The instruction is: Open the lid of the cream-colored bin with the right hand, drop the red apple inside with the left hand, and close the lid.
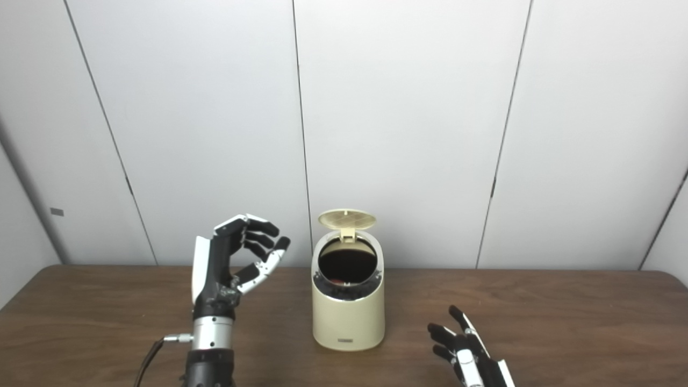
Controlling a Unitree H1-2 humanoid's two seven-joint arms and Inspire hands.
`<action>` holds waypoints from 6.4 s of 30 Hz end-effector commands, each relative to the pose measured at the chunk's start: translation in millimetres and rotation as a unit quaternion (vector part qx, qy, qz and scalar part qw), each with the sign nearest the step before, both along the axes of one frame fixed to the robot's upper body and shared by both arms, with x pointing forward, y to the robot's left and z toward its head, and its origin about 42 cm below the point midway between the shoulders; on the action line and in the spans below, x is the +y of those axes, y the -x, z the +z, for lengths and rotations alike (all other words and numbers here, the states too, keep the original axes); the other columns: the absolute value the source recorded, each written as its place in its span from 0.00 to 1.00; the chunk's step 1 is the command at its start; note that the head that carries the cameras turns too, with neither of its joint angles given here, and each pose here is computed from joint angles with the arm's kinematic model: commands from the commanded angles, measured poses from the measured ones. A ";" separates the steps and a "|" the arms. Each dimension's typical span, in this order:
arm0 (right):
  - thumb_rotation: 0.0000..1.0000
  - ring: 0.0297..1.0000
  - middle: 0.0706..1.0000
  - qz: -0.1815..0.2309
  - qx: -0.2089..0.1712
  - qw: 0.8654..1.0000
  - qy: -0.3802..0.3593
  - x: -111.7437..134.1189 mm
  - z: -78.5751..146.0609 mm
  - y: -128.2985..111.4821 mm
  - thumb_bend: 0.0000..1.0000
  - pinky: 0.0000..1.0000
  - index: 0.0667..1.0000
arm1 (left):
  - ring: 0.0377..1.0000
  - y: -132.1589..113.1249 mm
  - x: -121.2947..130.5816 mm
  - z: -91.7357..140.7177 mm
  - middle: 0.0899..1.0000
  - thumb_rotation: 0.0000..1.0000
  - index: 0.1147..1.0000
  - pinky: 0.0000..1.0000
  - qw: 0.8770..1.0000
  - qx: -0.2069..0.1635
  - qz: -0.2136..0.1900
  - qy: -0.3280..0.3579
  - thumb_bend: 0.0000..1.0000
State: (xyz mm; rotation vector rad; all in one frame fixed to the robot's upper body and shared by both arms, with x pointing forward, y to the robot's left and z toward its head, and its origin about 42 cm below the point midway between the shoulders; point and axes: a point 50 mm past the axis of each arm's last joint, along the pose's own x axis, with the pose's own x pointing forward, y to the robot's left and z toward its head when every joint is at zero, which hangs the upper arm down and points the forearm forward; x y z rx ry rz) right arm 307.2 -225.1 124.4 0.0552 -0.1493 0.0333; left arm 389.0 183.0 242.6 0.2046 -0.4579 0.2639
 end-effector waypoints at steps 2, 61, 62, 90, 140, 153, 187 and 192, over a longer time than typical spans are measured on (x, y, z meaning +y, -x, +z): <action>0.89 0.84 0.78 -0.001 0.003 1.000 -0.007 -6.3 -6.9 6.9 0.44 0.84 0.91 | 0.45 6.1 8.1 11.4 0.44 0.00 0.45 0.45 0.999 0.032 -0.018 0.018 0.51; 0.93 0.98 0.98 0.078 -0.143 0.912 0.376 57.9 202.1 -141.4 0.49 0.94 0.87 | 1.00 121.8 34.2 -111.6 1.00 1.00 1.00 1.00 0.952 0.235 -0.145 0.131 0.51; 0.92 0.98 0.98 0.081 -0.141 0.911 0.378 58.6 202.2 -142.1 0.48 0.93 0.87 | 1.00 121.7 33.4 -111.6 1.00 1.00 1.00 1.00 0.952 0.235 -0.145 0.131 0.51; 0.88 1.00 1.00 0.106 -0.145 0.848 0.499 47.8 181.8 -137.3 0.55 1.00 0.77 | 1.00 118.5 24.0 -112.6 1.00 1.00 1.00 1.00 0.950 0.240 -0.145 0.138 0.53; 0.84 1.00 1.00 0.128 -0.177 0.769 0.601 45.4 169.1 -89.6 0.57 1.00 0.76 | 1.00 118.4 21.9 -103.0 1.00 0.95 1.00 1.00 0.949 0.244 -0.144 0.139 0.59; 0.83 1.00 1.00 0.128 -0.165 0.756 0.621 48.1 162.0 -91.4 0.57 1.00 0.76 | 1.00 118.5 19.5 -101.5 1.00 0.94 1.00 1.00 0.949 0.242 -0.145 0.143 0.60; 0.91 1.00 1.00 0.097 -0.193 0.718 0.662 51.5 175.4 -90.4 0.61 1.00 0.78 | 1.00 118.6 17.0 -99.2 1.00 0.93 1.00 1.00 0.949 0.239 -0.142 0.148 0.62; 0.86 1.00 1.00 0.076 -0.211 0.734 0.641 51.4 187.1 -81.5 0.58 1.00 0.81 | 1.00 118.3 16.3 -104.4 1.00 0.95 1.00 1.00 0.947 0.246 -0.146 0.146 0.61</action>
